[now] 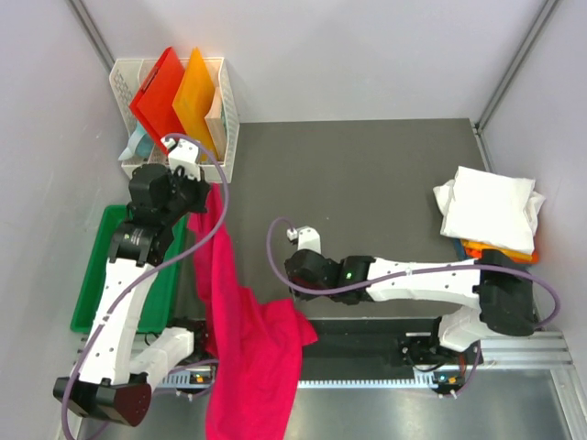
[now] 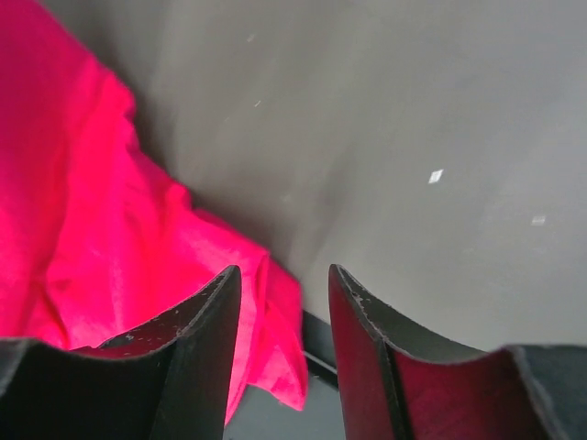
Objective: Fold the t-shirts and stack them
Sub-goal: Flatten out the tshirt
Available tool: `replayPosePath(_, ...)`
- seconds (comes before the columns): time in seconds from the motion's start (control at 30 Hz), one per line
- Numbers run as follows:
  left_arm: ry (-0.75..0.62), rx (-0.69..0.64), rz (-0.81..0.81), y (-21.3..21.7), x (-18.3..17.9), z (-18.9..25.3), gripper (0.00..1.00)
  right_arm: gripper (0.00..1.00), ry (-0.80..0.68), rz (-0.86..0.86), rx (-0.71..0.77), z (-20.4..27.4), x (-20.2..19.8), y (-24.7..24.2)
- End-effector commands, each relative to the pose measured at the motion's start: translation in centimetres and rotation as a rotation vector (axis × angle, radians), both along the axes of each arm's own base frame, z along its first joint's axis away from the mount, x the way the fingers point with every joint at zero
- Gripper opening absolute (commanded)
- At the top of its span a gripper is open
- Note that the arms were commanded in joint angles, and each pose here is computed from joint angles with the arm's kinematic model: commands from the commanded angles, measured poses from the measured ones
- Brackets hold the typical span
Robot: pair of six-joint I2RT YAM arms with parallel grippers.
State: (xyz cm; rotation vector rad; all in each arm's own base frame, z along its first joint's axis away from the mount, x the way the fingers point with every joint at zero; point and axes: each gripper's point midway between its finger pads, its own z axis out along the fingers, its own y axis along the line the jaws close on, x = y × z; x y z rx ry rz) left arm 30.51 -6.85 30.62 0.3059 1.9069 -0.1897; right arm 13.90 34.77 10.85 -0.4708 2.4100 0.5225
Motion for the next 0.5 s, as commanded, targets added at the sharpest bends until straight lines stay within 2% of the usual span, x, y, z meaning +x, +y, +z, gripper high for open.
replayPosePath(0.0,-0.023,-0.007,0.006,0.1,-0.5,0.2,0.0,0.44,0.02,0.058,0.055,0.0,-2.4,3.6)
replayPosePath(0.27,-0.004,-0.008,0.009,0.2,-1.0,-0.4,0.0,0.45,0.065,0.102,0.028,-2.6,-4.7,5.1)
replayPosePath(0.47,0.001,0.002,0.006,0.2,-1.2,-0.7,0.0,0.44,0.057,0.084,0.014,-3.6,-4.2,5.2)
